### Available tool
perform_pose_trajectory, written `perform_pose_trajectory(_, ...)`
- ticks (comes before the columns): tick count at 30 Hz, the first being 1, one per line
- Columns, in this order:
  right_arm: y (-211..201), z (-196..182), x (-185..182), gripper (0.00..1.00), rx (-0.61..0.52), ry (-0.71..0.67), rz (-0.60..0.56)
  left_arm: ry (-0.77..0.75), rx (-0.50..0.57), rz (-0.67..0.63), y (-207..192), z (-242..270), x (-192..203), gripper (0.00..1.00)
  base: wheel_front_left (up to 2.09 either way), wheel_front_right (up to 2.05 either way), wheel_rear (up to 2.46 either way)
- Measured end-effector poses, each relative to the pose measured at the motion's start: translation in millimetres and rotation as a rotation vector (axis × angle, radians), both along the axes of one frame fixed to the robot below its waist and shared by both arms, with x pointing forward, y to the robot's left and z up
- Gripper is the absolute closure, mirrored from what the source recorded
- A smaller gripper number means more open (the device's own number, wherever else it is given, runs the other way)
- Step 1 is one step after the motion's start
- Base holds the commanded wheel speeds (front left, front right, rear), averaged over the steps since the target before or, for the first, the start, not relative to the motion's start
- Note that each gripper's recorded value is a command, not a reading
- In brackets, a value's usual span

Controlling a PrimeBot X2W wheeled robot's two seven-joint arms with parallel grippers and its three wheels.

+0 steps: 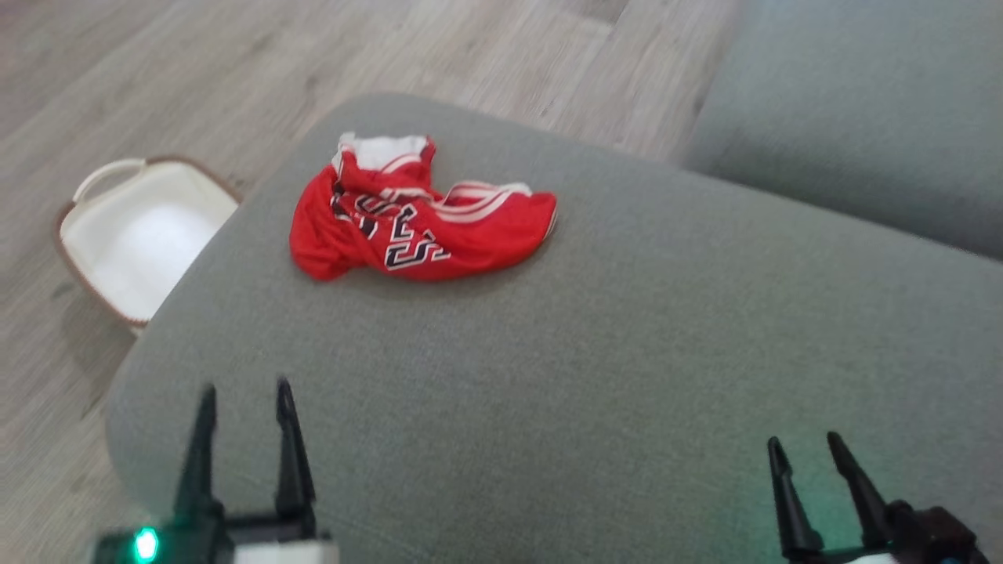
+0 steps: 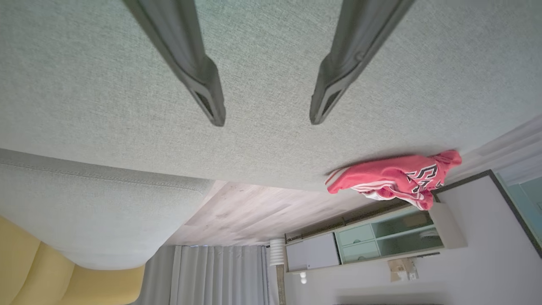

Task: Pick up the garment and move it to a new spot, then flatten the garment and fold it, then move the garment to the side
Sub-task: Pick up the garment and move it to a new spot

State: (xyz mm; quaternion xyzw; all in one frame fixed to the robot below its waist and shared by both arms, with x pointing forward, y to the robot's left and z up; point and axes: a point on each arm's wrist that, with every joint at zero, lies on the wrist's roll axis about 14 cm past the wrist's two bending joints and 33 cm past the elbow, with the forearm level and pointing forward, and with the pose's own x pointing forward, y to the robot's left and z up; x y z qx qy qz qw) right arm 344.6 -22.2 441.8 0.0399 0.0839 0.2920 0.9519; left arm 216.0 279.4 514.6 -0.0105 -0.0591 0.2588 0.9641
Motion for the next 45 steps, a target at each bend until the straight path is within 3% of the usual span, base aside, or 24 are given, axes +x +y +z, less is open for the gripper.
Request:
perform_pose_trajectory(3,-5.8,-11.4,8.7,0.0,-0.038,0.013,0.025,-0.055,0.071,-0.012,10.1,29.8,22.9,0.0,0.0,0.0,0.0)
perform_pose_trajectory(8,-18.4,-26.6,44.8,0.0,-0.099,-0.001,0.063,-0.204,0.256,-0.117,16.8,108.7,103.7,0.0,0.0,0.0,0.0)
perform_pose_trajectory(12,-25.3,-39.1,74.5,0.0,-0.127,-0.016,0.088,-0.154,0.312,-0.195,24.5,113.2,176.3,0.0,0.0,0.0,0.0)
perform_pose_trajectory(17,-41.6,-66.0,96.7,0.0,-0.155,0.012,0.088,0.151,0.205,-0.241,37.6,49.3,259.5,0.0,0.0,0.0,0.0)
perform_pose_trajectory(20,-49.9,-78.4,105.1,0.0,-0.159,0.024,0.084,0.386,0.123,-0.213,48.3,-1.2,290.2,0.0,0.0,0.0,0.0)
perform_pose_trajectory(26,-59.5,-87.4,115.2,0.0,-0.135,0.017,0.069,0.773,-0.132,-0.168,45.6,-115.5,289.1,0.0,0.0,0.0,0.0)
perform_pose_trajectory(29,-64.3,-88.2,118.9,0.0,-0.128,0.009,0.054,0.92,-0.176,-0.121,45.7,-156.7,271.5,0.0,0.0,0.0,0.0)
perform_pose_trajectory(30,-66.1,-87.9,120.1,0.0,-0.127,0.007,0.048,0.938,-0.168,-0.122,45.3,-161.6,271.8,0.11,0.0,0.0,0.0)
perform_pose_trajectory(31,-68.0,-87.6,121.7,0.0,-0.127,0.003,0.041,0.933,-0.162,-0.12,46.3,-161.2,276.3,1.0,0.0,0.0,0.0)
perform_pose_trajectory(37,-74.6,-81.2,124.7,0.0,-0.133,-0.01,0.012,0.803,-0.089,-0.181,44.5,-142.3,295.4,1.0,0.0,0.0,0.0)
perform_pose_trajectory(45,-62.1,-51.0,107.6,0.0,-0.08,-0.018,-0.042,0.534,0.081,-0.273,46.5,-42.2,320.7,1.0,0.0,0.0,0.0)
